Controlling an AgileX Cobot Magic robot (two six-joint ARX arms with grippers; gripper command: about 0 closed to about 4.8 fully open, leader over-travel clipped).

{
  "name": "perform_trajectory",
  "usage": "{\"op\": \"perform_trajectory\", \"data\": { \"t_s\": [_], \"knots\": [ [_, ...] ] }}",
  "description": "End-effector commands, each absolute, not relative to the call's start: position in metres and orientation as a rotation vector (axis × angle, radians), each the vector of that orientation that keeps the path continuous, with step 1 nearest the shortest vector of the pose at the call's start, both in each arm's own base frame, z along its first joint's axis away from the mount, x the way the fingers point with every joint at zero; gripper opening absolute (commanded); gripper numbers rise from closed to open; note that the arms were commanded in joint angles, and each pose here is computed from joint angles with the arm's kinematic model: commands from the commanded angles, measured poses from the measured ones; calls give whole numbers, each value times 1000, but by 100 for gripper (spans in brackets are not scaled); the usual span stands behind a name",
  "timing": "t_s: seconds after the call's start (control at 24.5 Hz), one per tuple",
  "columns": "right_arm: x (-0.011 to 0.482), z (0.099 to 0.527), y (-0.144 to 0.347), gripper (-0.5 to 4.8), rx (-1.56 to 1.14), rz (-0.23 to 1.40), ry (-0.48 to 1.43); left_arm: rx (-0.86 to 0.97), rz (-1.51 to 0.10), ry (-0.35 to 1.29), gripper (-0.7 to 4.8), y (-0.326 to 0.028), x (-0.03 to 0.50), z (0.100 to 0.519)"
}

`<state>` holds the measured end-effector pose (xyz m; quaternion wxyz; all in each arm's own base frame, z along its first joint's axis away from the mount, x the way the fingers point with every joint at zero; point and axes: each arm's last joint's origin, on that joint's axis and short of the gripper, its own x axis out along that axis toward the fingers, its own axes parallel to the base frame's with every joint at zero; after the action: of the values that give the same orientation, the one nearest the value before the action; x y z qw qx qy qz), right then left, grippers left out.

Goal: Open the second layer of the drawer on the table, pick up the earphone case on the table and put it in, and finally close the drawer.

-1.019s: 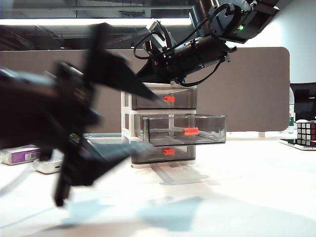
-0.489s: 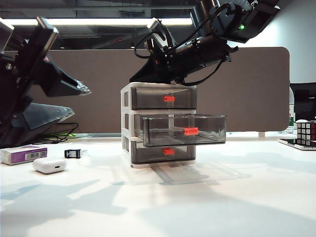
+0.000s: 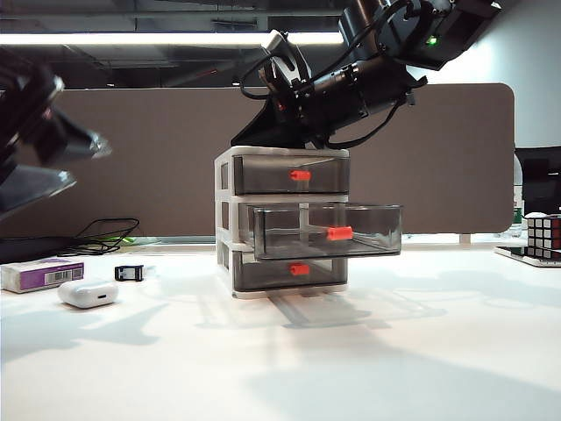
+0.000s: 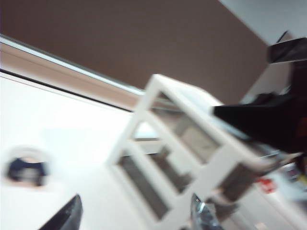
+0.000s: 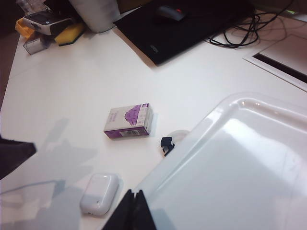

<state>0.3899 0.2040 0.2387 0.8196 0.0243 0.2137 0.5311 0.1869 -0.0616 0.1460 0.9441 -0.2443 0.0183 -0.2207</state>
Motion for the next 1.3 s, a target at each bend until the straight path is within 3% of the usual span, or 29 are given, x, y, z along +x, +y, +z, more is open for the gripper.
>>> {"op": "perform_trajectory", "data": {
  "t_s": [0.04,0.12,0.45,0.86,1.3],
  "knots": [
    [385,222,202,-3,81,1125,585,-271,-476,18,372,-56,189,144],
    [385,222,202,-3,83,1129,587,-143,-461,-8,479,-56,189,143],
    [385,222,203,-3,88,1146,590,120,-384,176,479,-44,193,122],
    [384,221,202,-3,90,1144,603,284,-484,450,479,-53,236,128],
    [384,221,202,-3,92,1143,610,320,-503,519,479,-54,243,113]
  ]
}}
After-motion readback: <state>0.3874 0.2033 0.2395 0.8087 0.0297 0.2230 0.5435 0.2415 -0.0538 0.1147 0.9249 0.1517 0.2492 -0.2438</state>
